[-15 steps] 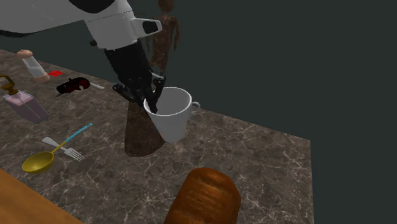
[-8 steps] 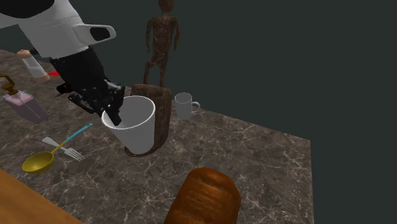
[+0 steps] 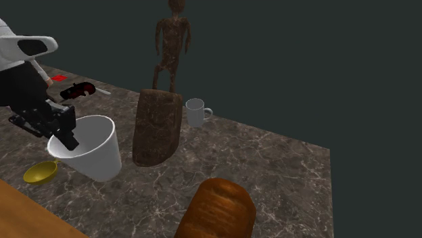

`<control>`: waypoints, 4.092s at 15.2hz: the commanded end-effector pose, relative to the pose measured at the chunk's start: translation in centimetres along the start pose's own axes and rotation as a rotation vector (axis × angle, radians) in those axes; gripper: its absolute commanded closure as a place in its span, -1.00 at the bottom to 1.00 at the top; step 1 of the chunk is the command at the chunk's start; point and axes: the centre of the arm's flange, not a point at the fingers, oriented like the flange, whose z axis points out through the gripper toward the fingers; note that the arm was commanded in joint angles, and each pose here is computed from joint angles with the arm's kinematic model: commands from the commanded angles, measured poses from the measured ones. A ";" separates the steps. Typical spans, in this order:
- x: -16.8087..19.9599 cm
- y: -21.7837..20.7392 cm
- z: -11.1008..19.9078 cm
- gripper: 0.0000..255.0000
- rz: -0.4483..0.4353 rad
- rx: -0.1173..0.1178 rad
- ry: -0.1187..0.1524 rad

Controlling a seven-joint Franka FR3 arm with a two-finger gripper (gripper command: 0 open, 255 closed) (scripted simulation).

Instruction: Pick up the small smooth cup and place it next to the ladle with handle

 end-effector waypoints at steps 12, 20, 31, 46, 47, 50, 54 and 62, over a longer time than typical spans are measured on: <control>-4.7 -8.7 1.2 1.00 0.001 0.000 -0.001; -4.2 -9.6 5.3 1.00 0.001 0.000 -0.001; -3.5 -10.9 11.0 1.00 0.001 0.000 -0.001; -2.8 -12.1 16.5 1.00 0.001 0.000 -0.001; -2.8 -12.1 16.5 1.00 0.001 0.000 -0.001; -2.8 -12.1 16.5 -1.00 0.001 0.000 -0.001; -2.8 -12.1 16.5 -1.00 0.001 0.000 -0.001; -2.8 -12.1 11.5 -1.00 0.001 0.000 -0.001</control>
